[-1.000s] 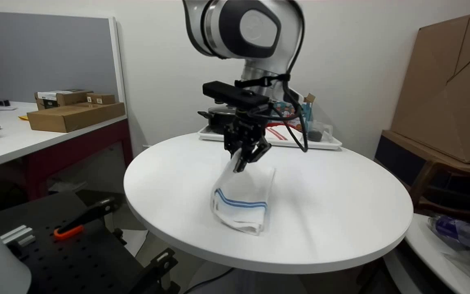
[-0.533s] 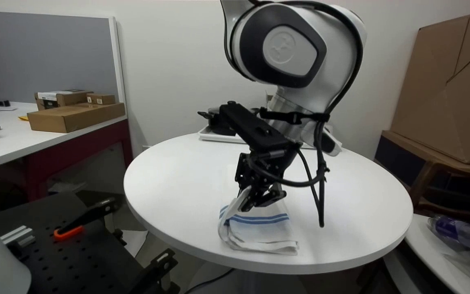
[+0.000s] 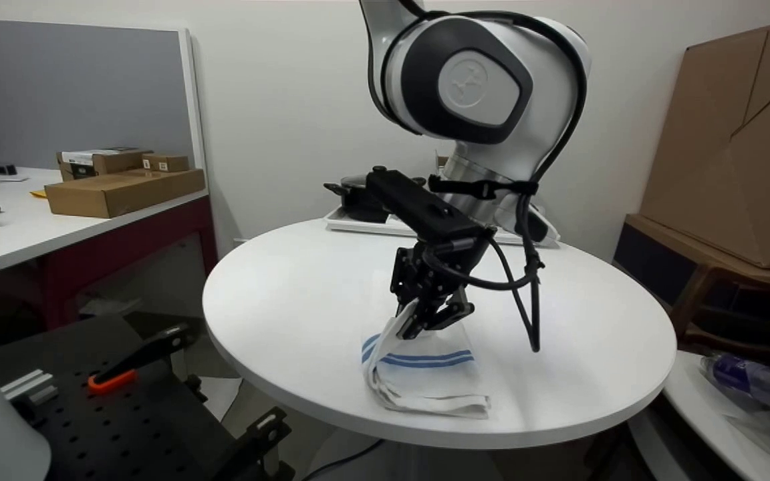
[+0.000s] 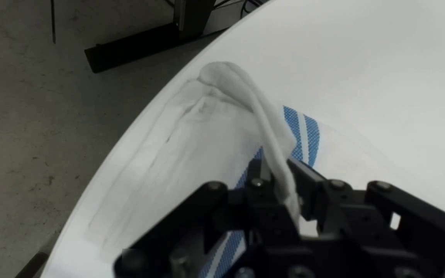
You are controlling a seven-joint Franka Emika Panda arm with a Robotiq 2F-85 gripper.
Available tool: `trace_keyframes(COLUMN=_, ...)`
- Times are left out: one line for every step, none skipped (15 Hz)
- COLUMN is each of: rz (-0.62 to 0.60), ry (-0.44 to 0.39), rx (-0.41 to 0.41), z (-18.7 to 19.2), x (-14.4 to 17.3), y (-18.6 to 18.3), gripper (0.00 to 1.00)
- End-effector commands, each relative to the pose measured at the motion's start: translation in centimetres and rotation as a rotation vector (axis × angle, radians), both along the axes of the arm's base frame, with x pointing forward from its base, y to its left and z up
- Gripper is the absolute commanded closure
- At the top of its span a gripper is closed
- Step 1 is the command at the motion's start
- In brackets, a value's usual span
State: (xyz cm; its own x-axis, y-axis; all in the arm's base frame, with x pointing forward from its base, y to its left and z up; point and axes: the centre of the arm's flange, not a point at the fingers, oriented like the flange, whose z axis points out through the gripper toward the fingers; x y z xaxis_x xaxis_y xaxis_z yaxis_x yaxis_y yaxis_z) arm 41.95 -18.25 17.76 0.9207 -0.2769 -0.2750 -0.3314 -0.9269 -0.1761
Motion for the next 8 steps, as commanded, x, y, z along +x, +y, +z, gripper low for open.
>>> trace_keyframes(rz=0.024, ry=-0.015, rx=-0.053, z=2.5, x=2.3, y=-0.1, gripper=0.94)
trace_keyframes(rz=0.026, ry=-0.017, rx=-0.068, z=3.0, x=2.6, y=-0.3, gripper=0.94)
trace_keyframes(rz=0.027, ry=-0.017, rx=-0.084, z=3.2, x=2.8, y=-0.6, gripper=0.94)
trace_keyframes(rz=0.026, ry=-0.013, rx=-0.098, z=3.3, x=2.8, y=-1.0, gripper=0.94)
trace_keyframes(rz=0.024, ry=-0.011, rx=-0.110, z=3.3, x=2.7, y=-1.4, gripper=0.94)
trace_keyframes(rz=0.016, ry=-0.002, rx=-0.120, z=3.2, x=2.6, y=-1.8, gripper=0.94)
trace_keyframes(rz=0.006, ry=0.005, rx=-0.130, z=3.1, x=2.4, y=-2.1, gripper=0.65)
trace_keyframes(rz=0.001, ry=0.011, rx=-0.139, z=3.0, x=2.2, y=-2.4, gripper=0.63)
